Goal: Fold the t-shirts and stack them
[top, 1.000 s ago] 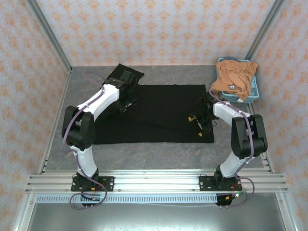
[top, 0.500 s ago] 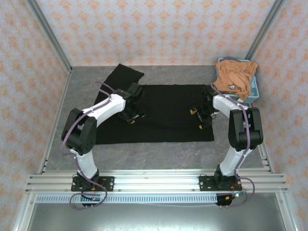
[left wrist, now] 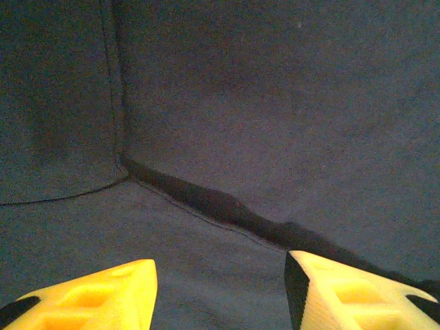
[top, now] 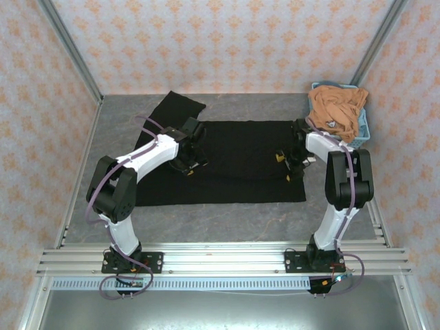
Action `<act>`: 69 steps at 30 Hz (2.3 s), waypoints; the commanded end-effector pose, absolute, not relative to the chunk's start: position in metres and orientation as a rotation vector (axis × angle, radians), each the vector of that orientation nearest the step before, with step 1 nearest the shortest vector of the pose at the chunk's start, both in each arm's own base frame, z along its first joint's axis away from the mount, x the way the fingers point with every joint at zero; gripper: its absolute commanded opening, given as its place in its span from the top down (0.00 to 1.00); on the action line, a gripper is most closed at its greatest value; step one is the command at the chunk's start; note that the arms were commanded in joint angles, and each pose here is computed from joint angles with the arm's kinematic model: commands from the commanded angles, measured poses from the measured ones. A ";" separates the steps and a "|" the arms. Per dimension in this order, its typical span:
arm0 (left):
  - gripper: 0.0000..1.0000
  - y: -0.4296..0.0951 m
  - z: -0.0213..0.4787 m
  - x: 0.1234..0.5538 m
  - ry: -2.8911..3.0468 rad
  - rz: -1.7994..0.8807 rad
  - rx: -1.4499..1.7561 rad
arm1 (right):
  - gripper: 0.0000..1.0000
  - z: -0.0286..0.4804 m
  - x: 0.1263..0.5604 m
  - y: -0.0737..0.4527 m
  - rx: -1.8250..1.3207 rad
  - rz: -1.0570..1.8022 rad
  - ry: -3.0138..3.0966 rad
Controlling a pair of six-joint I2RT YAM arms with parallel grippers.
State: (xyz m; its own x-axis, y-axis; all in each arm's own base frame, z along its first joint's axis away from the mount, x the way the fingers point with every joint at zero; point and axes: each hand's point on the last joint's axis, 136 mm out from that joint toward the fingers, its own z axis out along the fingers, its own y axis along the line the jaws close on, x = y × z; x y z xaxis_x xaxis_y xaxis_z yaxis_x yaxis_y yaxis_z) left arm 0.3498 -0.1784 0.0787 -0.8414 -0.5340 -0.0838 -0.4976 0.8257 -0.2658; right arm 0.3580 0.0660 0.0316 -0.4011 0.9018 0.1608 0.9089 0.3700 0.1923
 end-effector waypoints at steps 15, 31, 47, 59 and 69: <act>0.52 -0.089 0.076 0.307 2.836 -0.191 -1.023 | 0.30 0.038 0.397 0.043 -1.757 -0.270 -2.705; 0.63 -0.015 0.040 0.323 2.683 -0.233 -1.450 | 0.36 0.065 0.342 0.079 -1.373 -0.458 -2.916; 0.72 0.035 0.050 0.449 2.631 -0.055 -1.292 | 0.36 0.030 0.305 0.079 -1.369 -0.348 -2.783; 0.58 0.014 0.136 0.443 2.530 -0.093 -1.064 | 0.36 0.059 0.325 0.083 -1.280 -0.414 -2.931; 0.56 -0.063 0.083 0.435 2.894 0.114 -0.672 | 0.32 0.128 0.377 0.174 -0.681 -1.050 -3.167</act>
